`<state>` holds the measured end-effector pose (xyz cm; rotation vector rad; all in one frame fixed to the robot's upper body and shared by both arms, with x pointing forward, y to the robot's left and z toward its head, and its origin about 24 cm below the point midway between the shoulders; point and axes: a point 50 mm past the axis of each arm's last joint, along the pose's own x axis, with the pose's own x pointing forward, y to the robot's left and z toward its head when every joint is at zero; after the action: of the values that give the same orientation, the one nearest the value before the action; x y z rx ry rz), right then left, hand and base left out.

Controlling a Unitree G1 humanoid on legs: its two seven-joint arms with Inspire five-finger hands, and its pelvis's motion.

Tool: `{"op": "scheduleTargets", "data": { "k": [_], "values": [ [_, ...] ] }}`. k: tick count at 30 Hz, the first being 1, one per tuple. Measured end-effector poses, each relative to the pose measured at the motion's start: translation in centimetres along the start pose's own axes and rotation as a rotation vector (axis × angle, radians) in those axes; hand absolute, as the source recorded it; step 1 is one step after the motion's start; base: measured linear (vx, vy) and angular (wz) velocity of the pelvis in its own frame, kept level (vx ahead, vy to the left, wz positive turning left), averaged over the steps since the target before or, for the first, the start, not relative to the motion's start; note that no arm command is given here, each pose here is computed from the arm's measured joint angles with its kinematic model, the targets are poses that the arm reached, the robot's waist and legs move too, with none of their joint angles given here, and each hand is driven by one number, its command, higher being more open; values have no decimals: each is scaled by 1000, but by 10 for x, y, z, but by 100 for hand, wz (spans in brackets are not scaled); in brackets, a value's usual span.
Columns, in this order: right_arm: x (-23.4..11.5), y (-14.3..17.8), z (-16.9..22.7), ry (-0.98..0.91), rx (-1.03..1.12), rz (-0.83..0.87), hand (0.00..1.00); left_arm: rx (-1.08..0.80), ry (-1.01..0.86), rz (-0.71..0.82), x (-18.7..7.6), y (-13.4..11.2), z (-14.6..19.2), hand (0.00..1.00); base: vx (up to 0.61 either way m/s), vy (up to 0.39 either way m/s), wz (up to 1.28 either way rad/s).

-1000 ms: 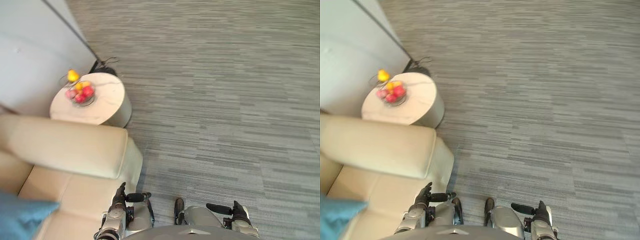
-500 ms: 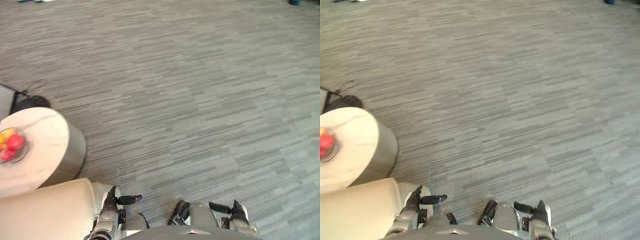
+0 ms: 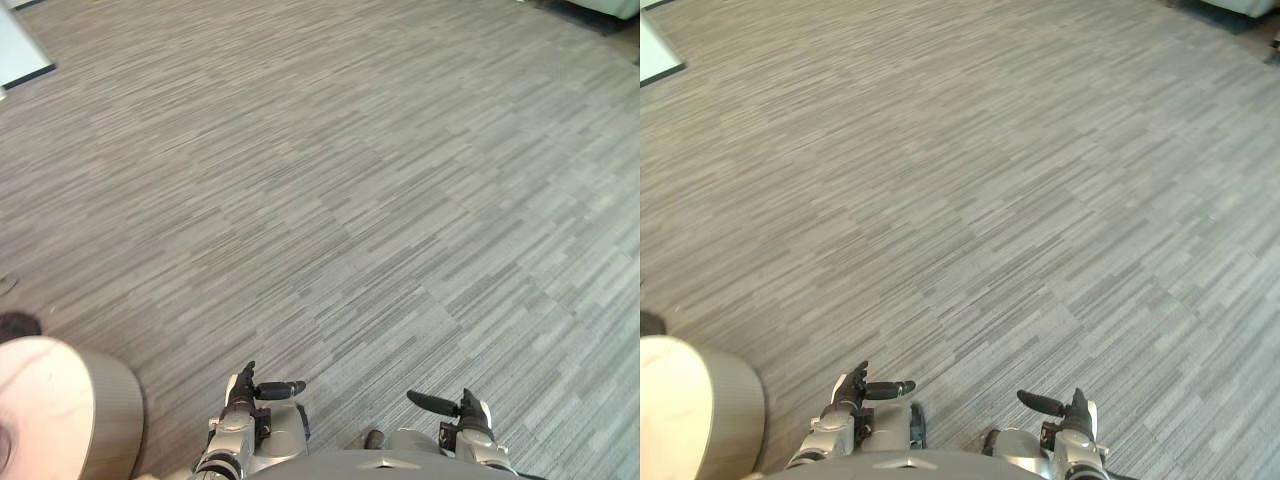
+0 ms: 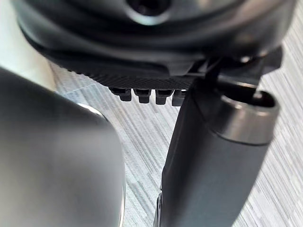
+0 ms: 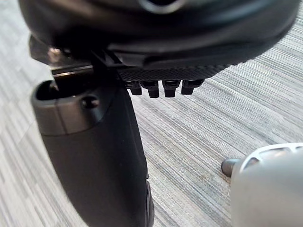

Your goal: Pick up cushions and gather them together orderly.

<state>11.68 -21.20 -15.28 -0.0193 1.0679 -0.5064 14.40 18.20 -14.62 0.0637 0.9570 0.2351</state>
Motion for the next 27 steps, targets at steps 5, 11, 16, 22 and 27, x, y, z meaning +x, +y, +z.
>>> {"op": "scheduleTargets", "data": {
  "k": [5,11,16,22,27],
  "values": [
    [-5,7,-13,34,17,14,100,16,3,18,1,9,0,100,311,162,-68],
    [2,5,14,-35,-15,32,100,111,47,-6,-1,6,-12,100,448,67,-80],
    [5,2,33,-95,-3,24,100,121,82,3,-1,9,-20,100,463,-200,-35],
    [7,-19,13,-21,-39,-35,100,142,30,-75,-2,-17,-8,100,503,-341,-19],
    [6,-22,0,20,-46,-51,100,114,-57,-40,0,-7,10,100,335,-139,-26]
  ]
}}
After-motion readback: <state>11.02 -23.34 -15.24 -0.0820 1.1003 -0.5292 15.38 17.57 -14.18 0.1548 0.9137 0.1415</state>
